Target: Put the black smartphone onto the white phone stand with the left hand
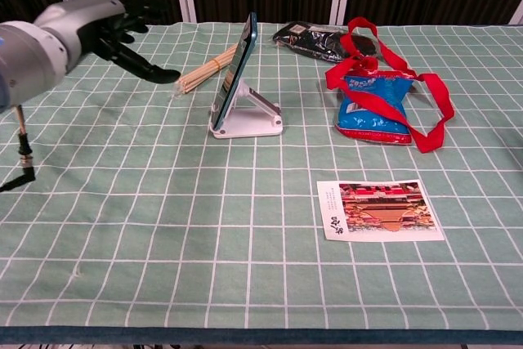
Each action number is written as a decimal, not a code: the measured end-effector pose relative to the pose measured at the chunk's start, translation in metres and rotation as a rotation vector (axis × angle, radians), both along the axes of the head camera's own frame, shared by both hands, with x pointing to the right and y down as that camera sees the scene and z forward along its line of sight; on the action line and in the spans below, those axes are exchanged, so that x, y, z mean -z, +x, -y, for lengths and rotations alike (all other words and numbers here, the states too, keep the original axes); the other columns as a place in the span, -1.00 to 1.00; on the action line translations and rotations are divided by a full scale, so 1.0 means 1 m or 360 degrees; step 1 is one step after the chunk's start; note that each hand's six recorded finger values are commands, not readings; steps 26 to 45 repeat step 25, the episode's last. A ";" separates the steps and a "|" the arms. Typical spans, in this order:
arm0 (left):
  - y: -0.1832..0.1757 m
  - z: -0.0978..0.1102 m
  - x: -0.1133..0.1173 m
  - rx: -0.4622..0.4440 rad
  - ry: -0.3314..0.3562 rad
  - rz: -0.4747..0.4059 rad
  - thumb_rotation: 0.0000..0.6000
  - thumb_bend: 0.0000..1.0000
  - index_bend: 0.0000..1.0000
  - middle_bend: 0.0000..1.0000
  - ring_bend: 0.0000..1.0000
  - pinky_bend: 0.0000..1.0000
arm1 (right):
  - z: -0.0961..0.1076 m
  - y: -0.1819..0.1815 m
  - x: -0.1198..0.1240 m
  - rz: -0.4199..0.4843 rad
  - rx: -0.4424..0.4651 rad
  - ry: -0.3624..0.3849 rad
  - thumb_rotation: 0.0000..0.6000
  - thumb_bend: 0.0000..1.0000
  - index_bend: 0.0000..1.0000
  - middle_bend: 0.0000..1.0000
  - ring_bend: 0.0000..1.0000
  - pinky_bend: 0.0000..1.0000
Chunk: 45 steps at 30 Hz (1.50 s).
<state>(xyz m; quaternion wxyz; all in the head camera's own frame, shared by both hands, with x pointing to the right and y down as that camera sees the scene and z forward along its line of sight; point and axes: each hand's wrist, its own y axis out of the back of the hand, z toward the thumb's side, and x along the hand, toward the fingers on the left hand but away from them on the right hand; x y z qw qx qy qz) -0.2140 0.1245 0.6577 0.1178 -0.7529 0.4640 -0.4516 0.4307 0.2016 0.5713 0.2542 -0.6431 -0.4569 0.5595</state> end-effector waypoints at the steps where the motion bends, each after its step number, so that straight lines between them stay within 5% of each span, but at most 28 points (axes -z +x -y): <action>1: -0.005 -0.001 0.003 -0.0008 0.0026 0.0017 1.00 -0.62 -1.00 -1.00 -1.00 -1.00 | 0.000 0.000 0.000 -0.0002 0.0001 0.0001 1.00 -0.78 -1.00 -1.00 -1.00 -0.70; 12: -0.114 -0.047 0.052 -0.0214 0.0303 0.0522 1.00 -0.84 -1.00 -1.00 -1.00 -1.00 | -0.001 -0.002 0.001 -0.0030 0.0022 0.0013 1.00 -0.78 -1.00 -1.00 -1.00 -0.71; 18: -0.171 -0.081 0.070 -0.0276 0.0378 0.0871 1.00 -0.85 -1.00 -1.00 -1.00 -1.00 | -0.001 -0.003 0.001 -0.0043 0.0027 0.0020 1.00 -0.78 -1.00 -1.00 -1.00 -0.71; 24: -0.213 -0.110 0.073 -0.0278 0.0351 0.1075 1.00 -0.87 -1.00 -1.00 -1.00 -1.00 | -0.001 -0.003 0.001 -0.0051 0.0034 0.0023 1.00 -0.78 -1.00 -1.00 -1.00 -0.70; 45: -0.217 -0.113 0.073 -0.0274 0.0346 0.1086 1.00 -0.87 -1.00 -1.00 -1.00 -1.00 | -0.001 -0.003 0.001 -0.0053 0.0038 0.0024 1.00 -0.78 -1.00 -1.00 -1.00 -0.70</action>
